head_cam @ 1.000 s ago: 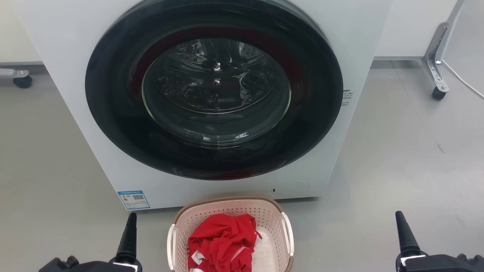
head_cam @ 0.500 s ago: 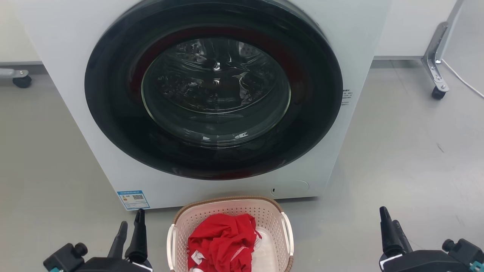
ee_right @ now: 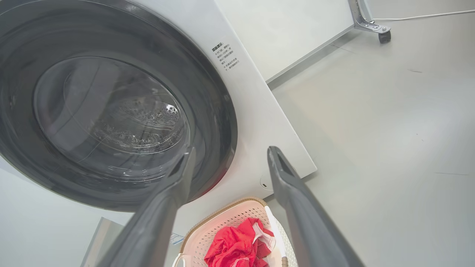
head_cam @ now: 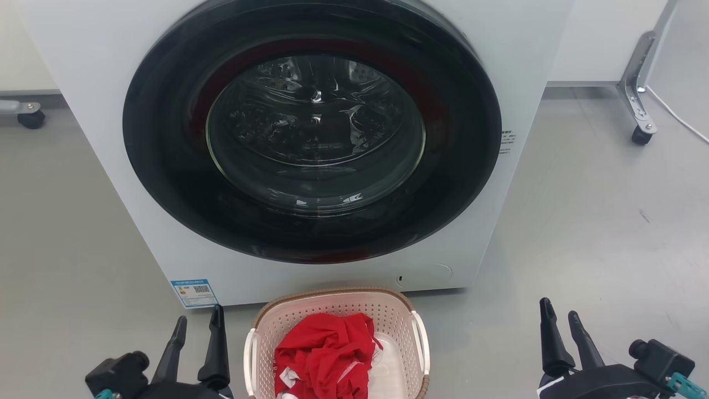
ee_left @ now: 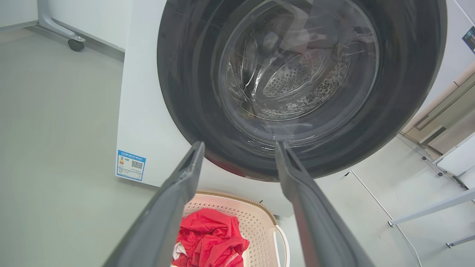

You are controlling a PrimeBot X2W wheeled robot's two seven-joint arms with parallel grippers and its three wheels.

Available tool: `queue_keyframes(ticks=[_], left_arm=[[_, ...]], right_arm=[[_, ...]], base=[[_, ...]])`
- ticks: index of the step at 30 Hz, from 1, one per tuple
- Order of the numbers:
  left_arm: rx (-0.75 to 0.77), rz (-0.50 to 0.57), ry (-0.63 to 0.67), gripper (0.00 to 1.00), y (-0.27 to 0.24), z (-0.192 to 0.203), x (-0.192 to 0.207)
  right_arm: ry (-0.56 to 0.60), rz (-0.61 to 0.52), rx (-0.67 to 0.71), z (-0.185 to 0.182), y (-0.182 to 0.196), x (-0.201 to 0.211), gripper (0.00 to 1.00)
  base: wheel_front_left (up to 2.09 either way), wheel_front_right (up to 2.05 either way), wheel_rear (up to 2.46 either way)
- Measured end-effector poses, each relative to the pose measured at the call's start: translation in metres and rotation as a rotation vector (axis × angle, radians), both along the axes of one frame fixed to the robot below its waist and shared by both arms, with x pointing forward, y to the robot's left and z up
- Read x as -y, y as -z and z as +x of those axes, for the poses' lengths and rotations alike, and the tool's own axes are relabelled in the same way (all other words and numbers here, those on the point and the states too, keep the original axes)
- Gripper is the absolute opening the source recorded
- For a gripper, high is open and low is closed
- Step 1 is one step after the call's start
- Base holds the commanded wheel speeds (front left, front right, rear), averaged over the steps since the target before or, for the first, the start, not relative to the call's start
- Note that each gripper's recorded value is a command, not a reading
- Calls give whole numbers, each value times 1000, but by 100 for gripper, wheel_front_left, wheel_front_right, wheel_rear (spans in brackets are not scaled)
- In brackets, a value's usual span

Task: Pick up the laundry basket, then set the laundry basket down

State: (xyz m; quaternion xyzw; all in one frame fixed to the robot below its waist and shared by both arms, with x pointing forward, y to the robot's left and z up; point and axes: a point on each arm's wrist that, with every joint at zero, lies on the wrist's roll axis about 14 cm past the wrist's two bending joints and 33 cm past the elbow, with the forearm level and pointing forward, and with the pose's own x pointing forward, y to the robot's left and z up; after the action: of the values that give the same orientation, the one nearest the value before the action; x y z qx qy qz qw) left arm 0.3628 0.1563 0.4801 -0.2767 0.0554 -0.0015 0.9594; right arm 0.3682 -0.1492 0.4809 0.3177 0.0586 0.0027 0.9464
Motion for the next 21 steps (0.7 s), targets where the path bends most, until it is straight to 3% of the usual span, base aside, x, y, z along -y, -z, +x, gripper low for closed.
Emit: queue_keyframes(ticks=[21], left_arm=[[132,352,14,100,-22,-3,8]], right_arm=[[-56,-316,137,-4,-22,-20,100]], base=[[0,0,0]])
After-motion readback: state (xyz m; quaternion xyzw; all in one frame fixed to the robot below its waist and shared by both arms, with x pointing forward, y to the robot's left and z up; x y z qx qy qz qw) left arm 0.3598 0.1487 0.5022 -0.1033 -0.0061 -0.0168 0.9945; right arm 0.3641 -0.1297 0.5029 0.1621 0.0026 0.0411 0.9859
